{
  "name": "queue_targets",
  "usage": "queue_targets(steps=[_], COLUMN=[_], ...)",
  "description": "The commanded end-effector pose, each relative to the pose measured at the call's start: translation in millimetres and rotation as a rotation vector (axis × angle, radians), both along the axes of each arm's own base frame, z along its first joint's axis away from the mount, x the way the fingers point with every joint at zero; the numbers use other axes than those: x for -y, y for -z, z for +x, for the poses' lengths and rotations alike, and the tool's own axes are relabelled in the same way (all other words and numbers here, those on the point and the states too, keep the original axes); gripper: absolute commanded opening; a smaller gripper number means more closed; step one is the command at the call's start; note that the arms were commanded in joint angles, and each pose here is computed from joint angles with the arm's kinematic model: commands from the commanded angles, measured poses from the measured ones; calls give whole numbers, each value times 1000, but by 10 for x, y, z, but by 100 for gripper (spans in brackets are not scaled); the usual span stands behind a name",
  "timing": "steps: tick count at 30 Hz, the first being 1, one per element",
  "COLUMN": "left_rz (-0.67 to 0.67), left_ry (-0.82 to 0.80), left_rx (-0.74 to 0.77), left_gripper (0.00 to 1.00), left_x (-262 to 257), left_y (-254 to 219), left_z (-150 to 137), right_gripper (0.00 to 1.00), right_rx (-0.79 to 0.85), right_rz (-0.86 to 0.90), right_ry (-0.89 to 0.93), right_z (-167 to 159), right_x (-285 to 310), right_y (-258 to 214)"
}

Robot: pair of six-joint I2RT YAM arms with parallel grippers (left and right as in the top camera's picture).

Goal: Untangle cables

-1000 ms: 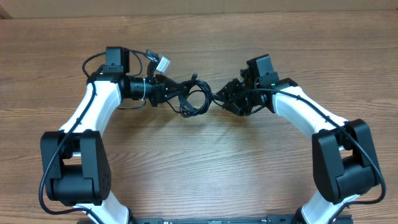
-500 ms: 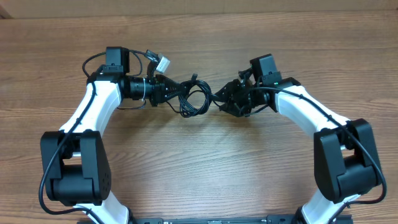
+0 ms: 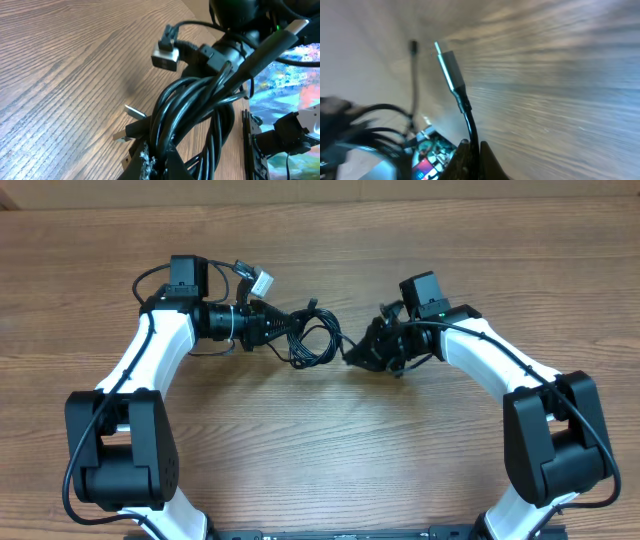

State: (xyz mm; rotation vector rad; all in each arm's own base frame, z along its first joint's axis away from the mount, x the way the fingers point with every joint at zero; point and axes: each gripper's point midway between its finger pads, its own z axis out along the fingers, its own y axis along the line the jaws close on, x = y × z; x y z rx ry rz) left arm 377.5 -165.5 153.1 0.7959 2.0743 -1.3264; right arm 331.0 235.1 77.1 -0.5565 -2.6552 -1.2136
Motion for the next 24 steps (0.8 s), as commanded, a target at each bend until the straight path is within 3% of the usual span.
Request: queue_targets(steps=[1,12,16,24], left_rz=[-22,-22,-21,18], left_ry=[20,20,12,-16], left_rx=[45,40,23,4], left_gripper=[4,4,4,4], left_x=[19,18,16,-14], left_y=[-136,-133,-127,-63], left_z=[-36,-41,-39,-3], right_gripper=[4,4,4,4], right_rx=[47,362,556,544], right_rz=[-95,-272,-260,-176], right_ry=[-4,53,-90,-203], right_z=[15,-10,-135,-414], right_x=[131,331,32,-267], right_y=[65,-754,-1006,-1042])
